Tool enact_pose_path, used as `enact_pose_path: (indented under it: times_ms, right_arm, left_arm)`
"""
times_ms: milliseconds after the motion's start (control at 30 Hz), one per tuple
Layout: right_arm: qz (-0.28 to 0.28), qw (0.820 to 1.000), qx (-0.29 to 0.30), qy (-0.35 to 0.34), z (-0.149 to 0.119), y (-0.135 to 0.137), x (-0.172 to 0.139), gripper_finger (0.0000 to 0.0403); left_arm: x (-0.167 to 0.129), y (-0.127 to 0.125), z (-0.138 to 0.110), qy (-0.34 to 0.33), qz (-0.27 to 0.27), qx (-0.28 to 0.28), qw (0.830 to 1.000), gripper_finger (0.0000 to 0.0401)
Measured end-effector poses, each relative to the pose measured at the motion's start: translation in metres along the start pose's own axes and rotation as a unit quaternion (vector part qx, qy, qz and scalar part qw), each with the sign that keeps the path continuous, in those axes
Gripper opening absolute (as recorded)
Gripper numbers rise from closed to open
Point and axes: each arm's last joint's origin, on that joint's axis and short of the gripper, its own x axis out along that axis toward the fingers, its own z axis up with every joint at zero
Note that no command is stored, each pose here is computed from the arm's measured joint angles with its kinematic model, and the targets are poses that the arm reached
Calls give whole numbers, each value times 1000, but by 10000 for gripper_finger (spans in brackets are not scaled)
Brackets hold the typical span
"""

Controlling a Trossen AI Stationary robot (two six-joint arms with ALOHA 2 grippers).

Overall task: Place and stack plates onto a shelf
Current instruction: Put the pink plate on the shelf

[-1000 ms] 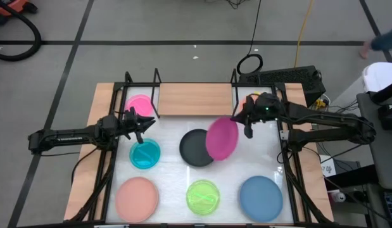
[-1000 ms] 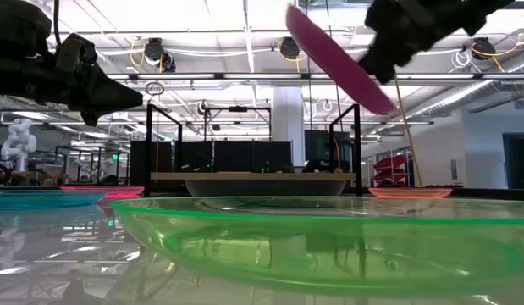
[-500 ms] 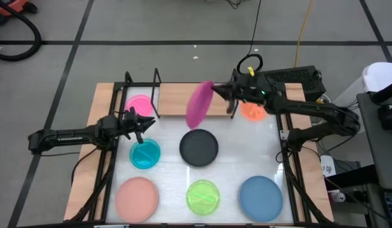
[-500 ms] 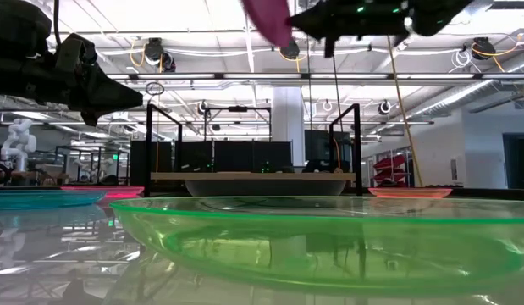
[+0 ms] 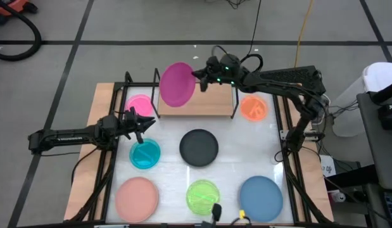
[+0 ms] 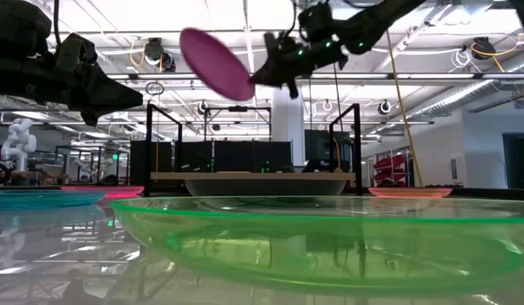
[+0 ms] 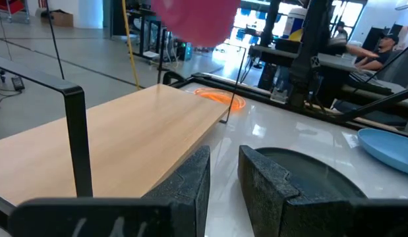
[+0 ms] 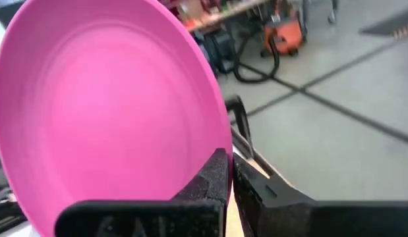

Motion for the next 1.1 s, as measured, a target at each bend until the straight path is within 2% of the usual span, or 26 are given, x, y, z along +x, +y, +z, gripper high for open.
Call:
enact_pose_path:
  times_ms: [267, 533, 767, 933, 1100]
  right_arm:
    - [-27, 997, 57, 52, -41, -30, 35, 0]
    - [-47, 991, 83, 90, -68, -47, 49, 0]
    - [-51, 991, 81, 96, -72, -48, 50, 0]
    - [-85, 990, 76, 88, -72, -50, 50, 0]
    - [-87, 989, 75, 89, -72, -50, 50, 0]
  left_arm:
    - [0, 0, 0, 0, 0, 0, 1000, 84]
    - [0, 0, 0, 0, 0, 0, 1000, 84]
    - [0, 0, 0, 0, 0, 0, 1000, 84]
    - [0, 0, 0, 0, 0, 0, 1000, 84]
    - [0, 0, 0, 0, 0, 0, 1000, 84]
